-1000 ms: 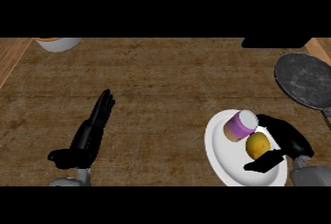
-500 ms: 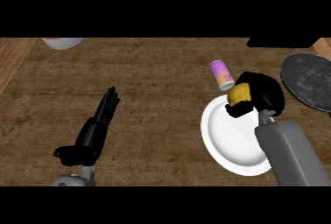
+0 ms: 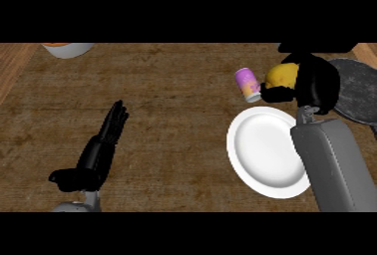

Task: Pick the lemon from the plate and place it in the pan

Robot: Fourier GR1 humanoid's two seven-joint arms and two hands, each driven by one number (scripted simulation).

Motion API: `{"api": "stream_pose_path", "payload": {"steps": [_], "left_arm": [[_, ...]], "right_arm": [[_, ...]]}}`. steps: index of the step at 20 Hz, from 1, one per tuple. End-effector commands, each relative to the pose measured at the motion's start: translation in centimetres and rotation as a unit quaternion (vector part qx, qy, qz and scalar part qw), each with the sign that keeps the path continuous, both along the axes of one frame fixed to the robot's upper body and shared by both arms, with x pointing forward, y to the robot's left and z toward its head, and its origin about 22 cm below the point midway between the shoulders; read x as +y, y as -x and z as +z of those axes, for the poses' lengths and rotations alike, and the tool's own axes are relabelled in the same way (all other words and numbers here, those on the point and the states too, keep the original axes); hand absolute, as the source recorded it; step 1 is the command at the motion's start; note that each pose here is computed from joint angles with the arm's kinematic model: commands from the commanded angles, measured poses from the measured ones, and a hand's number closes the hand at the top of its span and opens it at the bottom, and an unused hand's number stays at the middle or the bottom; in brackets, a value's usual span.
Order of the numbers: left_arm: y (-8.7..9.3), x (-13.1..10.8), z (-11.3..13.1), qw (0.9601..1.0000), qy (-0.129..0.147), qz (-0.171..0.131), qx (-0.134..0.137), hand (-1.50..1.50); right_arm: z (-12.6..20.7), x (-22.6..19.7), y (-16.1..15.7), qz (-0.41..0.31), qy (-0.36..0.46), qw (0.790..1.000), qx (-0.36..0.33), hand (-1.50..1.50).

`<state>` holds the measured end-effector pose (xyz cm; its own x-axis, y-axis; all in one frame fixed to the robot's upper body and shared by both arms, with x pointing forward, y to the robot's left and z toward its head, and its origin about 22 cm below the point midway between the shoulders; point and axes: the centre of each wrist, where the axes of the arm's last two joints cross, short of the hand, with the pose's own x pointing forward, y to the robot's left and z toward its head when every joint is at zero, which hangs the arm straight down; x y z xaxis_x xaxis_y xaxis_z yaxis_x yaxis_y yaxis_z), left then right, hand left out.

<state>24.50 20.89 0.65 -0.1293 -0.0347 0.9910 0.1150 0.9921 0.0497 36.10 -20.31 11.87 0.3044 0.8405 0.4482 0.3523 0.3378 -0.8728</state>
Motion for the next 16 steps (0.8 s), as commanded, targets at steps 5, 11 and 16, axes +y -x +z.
{"api": "stream_pose_path", "payload": {"steps": [5, 11, 16], "left_arm": [[1.2, -1.6, -1.2, 1.0000, -0.006, -0.001, 0.006, 0.00], [-0.4, -0.6, 1.4, 1.0000, 0.002, -0.006, 0.003, 0.00], [-0.2, -1.5, -0.6, 0.9999, -0.004, -0.014, -0.001, 0.00]], "right_arm": [[-0.2, -6.1, -0.5, -0.074, -0.079, 0.993, -0.054, 1.50], [-4.4, -13.1, -1.2, -0.125, -0.043, 0.987, -0.087, 1.50], [-5.5, -17.4, -1.2, -0.164, 0.031, 0.981, -0.101, 1.50]]}}
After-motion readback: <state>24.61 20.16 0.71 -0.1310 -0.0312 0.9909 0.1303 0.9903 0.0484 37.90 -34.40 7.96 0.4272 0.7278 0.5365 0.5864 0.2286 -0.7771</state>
